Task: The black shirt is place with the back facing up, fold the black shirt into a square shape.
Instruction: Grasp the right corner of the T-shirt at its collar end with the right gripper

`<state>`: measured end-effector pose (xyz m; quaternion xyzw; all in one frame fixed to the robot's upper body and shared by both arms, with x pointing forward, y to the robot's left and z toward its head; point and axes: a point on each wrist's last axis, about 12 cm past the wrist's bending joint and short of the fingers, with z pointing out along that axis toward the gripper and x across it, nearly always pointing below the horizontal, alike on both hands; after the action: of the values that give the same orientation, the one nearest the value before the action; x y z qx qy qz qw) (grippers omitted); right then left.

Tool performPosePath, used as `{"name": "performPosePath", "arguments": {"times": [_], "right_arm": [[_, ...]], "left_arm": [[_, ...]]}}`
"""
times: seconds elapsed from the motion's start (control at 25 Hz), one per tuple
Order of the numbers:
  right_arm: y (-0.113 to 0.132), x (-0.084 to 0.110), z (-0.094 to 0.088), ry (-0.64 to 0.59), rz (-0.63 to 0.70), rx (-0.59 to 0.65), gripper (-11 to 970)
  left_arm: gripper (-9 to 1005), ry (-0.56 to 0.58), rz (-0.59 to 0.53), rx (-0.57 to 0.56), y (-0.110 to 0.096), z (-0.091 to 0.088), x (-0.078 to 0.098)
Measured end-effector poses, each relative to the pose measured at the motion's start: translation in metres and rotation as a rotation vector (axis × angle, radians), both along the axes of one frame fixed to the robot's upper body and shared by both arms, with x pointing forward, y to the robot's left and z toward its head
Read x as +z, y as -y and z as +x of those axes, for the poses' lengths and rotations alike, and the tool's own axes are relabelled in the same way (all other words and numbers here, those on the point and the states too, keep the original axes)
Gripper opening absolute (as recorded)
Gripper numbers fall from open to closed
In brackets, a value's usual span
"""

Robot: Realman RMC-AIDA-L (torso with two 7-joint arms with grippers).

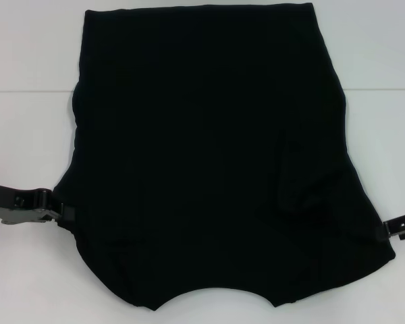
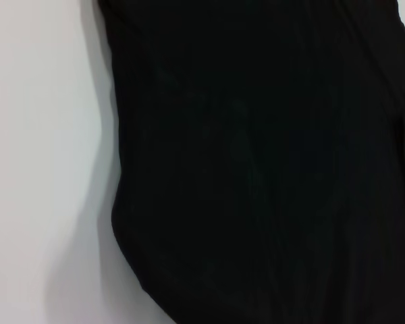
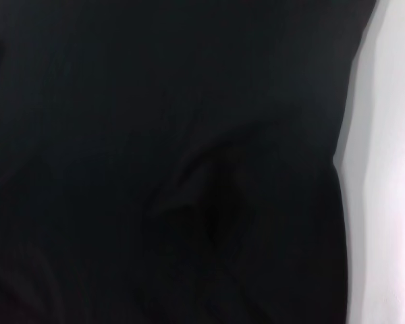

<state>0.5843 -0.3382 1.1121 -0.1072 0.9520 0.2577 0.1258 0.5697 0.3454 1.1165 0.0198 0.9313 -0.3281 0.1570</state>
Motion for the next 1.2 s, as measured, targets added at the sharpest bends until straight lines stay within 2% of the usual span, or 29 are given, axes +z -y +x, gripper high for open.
{"name": "performPosePath", "arguments": {"times": [0.88, 1.2], "right_arm": [[-0.024, -0.014, -0.001, -0.014, -0.022, 0.067, 698], [-0.035, -0.010, 0.000, -0.008, 0.047, 0.075, 684]], "left_arm": [[40, 0.004, 0.003, 0.019, 0.000, 0.002, 0.000], [41, 0.005, 0.004, 0.021, -0.001, 0.003, 0.000]]}}
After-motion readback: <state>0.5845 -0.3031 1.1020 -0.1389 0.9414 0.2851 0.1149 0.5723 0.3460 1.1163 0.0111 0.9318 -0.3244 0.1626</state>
